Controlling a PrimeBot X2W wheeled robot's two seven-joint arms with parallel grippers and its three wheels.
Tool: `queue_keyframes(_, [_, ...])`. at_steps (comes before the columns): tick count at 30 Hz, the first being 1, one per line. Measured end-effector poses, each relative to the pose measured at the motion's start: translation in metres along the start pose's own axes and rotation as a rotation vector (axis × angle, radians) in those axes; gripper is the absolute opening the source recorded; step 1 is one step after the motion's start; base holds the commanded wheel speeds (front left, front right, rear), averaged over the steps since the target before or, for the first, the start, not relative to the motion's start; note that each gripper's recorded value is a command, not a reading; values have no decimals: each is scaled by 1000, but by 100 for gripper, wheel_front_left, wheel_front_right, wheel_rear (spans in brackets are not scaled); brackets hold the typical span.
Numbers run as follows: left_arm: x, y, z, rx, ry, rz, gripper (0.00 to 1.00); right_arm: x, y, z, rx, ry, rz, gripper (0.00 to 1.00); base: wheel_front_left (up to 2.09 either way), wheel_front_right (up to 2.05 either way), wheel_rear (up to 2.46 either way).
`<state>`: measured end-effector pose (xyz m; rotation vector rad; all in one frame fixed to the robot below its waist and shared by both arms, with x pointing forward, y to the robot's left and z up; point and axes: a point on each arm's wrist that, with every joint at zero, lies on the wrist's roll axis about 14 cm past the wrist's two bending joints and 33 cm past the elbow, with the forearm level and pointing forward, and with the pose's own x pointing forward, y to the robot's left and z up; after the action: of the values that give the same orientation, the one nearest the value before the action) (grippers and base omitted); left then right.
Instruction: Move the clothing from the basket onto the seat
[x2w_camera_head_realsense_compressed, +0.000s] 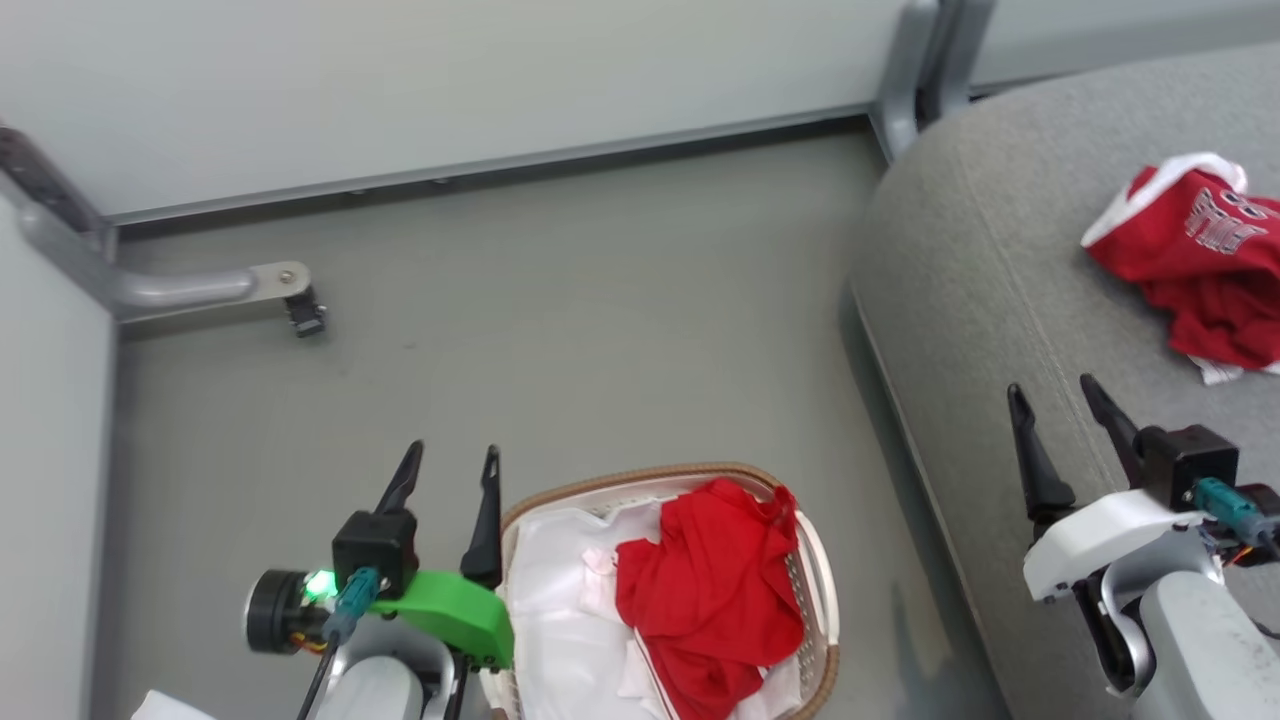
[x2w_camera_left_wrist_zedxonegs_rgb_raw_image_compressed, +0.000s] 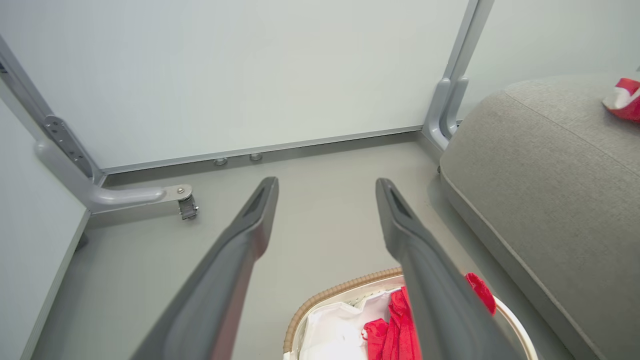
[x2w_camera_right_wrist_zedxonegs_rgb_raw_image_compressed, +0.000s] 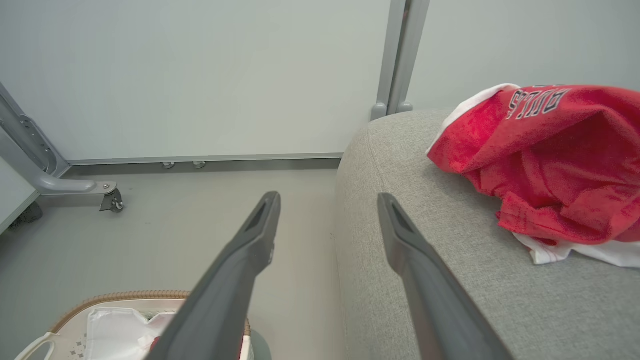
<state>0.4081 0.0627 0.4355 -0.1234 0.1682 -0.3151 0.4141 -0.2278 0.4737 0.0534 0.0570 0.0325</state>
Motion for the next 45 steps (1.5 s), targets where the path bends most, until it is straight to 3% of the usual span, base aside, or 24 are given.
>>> queue_keyframes(10, [-55,63,9,18,-39,227,100,-7,43,5,19,-25,87,100,0,0,0])
queue_keyframes(22, [-86,79,15,9,-74,294,100,-14,70,10,30,-42,149,100,0,0,0])
queue_keyframes(32, [-53,52,12,3,-52,170,100,6,65,21,30,-75,150,100,0,0,0])
queue_keyframes(45, [28,-10,-43,-30,130,-105,100,65,52,45,34,-168,137,100,0,0,0])
